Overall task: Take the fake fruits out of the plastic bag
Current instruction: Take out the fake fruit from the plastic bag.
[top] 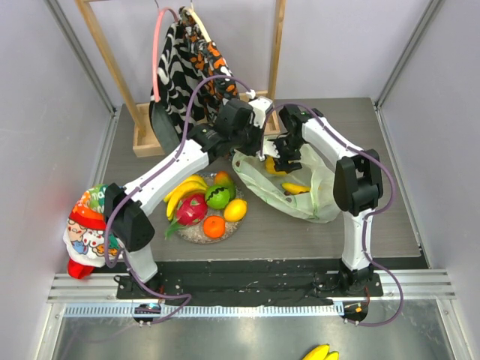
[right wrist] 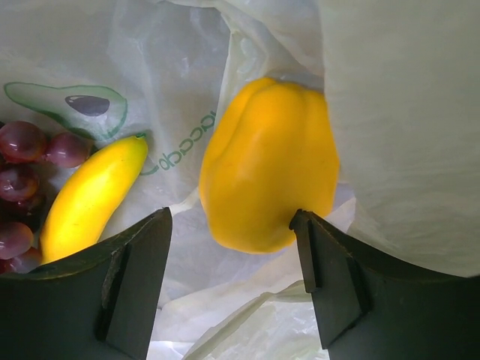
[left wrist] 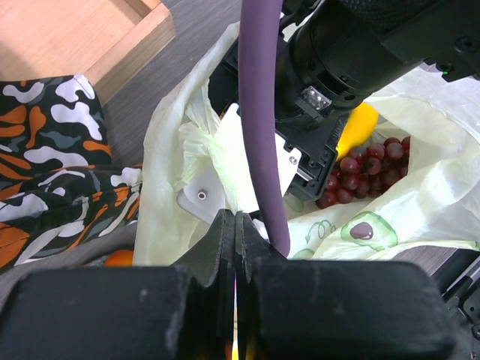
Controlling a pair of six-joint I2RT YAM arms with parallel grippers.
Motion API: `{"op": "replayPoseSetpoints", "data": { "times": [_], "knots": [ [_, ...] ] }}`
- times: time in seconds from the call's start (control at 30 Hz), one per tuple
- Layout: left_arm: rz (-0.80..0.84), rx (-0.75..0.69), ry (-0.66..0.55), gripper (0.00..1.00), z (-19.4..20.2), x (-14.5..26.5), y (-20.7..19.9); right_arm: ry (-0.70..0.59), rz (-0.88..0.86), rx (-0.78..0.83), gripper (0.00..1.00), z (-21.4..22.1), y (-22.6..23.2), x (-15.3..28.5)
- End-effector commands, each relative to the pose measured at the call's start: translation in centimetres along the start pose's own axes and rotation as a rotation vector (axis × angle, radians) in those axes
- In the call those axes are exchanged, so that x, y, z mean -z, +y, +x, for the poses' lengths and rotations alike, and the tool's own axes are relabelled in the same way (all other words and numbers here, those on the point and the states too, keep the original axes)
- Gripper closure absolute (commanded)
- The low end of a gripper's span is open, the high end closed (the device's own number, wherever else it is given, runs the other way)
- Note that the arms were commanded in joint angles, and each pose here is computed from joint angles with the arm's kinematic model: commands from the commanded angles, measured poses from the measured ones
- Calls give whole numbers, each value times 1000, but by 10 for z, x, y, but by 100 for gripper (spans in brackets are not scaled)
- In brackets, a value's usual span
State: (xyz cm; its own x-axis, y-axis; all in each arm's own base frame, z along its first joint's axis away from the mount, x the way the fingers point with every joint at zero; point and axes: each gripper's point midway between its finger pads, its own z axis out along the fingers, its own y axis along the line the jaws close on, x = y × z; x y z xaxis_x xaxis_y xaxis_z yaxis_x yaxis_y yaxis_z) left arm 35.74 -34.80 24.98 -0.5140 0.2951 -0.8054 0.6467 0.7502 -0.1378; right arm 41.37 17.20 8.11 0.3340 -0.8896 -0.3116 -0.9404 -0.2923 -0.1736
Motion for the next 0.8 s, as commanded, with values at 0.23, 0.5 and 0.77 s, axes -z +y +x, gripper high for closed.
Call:
{"op": "replayPoseSetpoints", "data": {
  "times": [0.23, 0.5, 0.77],
  "knots": [
    [90, -49, -76, 100, -20, 23, -31, 80, 71, -90, 26, 11, -14, -18],
    [93, -72, -74, 100, -18, 25, -38, 74, 120, -99, 62, 9, -20, -14],
    [85, -81, -83, 100, -20, 26, -37, 78, 159, -96, 88, 2, -12, 9]
  ]
}}
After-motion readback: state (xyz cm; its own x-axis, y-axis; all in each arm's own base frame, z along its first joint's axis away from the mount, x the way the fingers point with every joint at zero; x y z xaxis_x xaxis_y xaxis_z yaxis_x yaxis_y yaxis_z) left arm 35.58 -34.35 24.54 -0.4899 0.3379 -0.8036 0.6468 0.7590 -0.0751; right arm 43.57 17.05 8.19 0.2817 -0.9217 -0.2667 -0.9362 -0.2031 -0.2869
